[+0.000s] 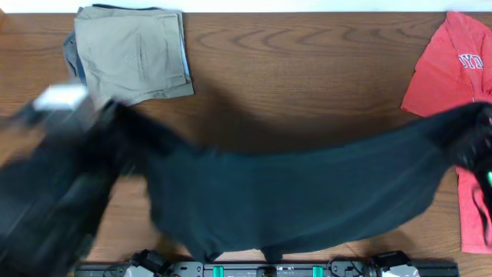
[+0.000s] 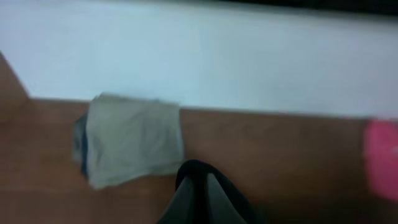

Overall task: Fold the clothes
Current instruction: 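Lift the shirt with both grippers and lay it flat at center, then release the shirt and move the left gripper to its lower left hem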

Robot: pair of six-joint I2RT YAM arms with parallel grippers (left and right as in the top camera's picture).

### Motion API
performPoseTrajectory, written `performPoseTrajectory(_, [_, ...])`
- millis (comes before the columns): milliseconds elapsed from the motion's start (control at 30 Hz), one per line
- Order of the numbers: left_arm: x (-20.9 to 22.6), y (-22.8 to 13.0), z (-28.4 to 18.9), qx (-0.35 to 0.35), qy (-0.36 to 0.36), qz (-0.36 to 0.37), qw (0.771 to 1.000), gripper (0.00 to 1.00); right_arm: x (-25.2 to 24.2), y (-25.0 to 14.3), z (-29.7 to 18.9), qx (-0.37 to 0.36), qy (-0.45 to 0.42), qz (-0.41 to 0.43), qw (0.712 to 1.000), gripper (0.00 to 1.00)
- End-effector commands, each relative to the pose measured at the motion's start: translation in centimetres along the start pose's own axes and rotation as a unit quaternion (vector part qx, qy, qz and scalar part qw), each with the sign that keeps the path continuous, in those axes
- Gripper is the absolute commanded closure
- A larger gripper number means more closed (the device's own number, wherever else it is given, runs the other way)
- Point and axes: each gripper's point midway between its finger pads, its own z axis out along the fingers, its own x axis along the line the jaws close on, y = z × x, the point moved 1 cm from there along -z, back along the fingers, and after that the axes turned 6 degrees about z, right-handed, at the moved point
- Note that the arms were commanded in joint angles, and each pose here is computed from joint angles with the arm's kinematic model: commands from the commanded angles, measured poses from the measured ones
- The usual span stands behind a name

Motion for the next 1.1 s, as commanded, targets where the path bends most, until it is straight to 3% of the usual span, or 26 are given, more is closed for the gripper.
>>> performPoseTrajectory(0, [-0.7, -0.7, 6.2, 0.050, 0.055, 0.047, 0.996, 0.94, -0.1, 0.2, 4.8, 0.005, -0.086, -0.033, 0.996, 0.99])
performPoseTrajectory(300, [-1.7, -5.4, 25.2, 0.139, 0.113, 0.059, 0.982, 0.94, 1.3, -1.3, 18.4, 0.052, -0.151, -0.037, 0.986, 0.98])
performPoseTrajectory(367, [-1.4, -7.2, 29.0, 0.154, 0.121, 0.072, 0.978, 0.93, 0.7, -2.2, 22.2, 0.068, -0.167, -0.033, 0.983, 0.94])
performPoseTrajectory(400, [-1.3, -8.6, 31.1, 0.165, 0.126, 0.074, 0.975, 0.72, 0.0, -3.0, 24.3, 0.081, -0.178, -0.032, 0.980, 0.78])
performPoseTrajectory(433, [-1.2, -9.6, 32.2, 0.174, 0.129, 0.076, 0.973, 0.38, -0.4, -3.7, 25.6, 0.092, -0.186, -0.033, 0.978, 0.66])
performPoseTrajectory(467, [-1.1, -11.0, 33.4, 0.189, 0.131, 0.080, 0.970, 0.03, -1.1, -4.5, 27.0, 0.106, -0.196, -0.038, 0.974, 0.39])
performPoseTrajectory(500, [-1.1, -12.1, 34.2, 0.201, 0.133, 0.083, 0.967, 0.02, -1.6, -5.3, 28.0, 0.119, -0.206, -0.041, 0.970, 0.06])
performPoseTrajectory(533, [-1.1, -13.2, 34.8, 0.215, 0.133, 0.088, 0.964, 0.02, -2.3, -6.2, 29.0, 0.135, -0.214, -0.044, 0.967, 0.01])
performPoseTrajectory(667, [-1.1, -15.3, 35.0, 0.251, 0.134, 0.101, 0.953, 0.02, -4.1, -8.8, 30.3, 0.193, -0.229, -0.051, 0.953, 0.01])
performPoseTrajectory(867, [-1.0, -15.1, 31.2, 0.283, 0.133, 0.085, 0.946, 0.02, -4.0, -10.2, 28.2, 0.250, -0.203, -0.037, 0.946, 0.01])
performPoseTrajectory(1067, [-3.3, -17.1, 24.3, 0.387, 0.026, 0.057, 0.920, 0.02, -4.6, -12.5, 24.6, 0.328, -0.206, -0.041, 0.921, 0.01])
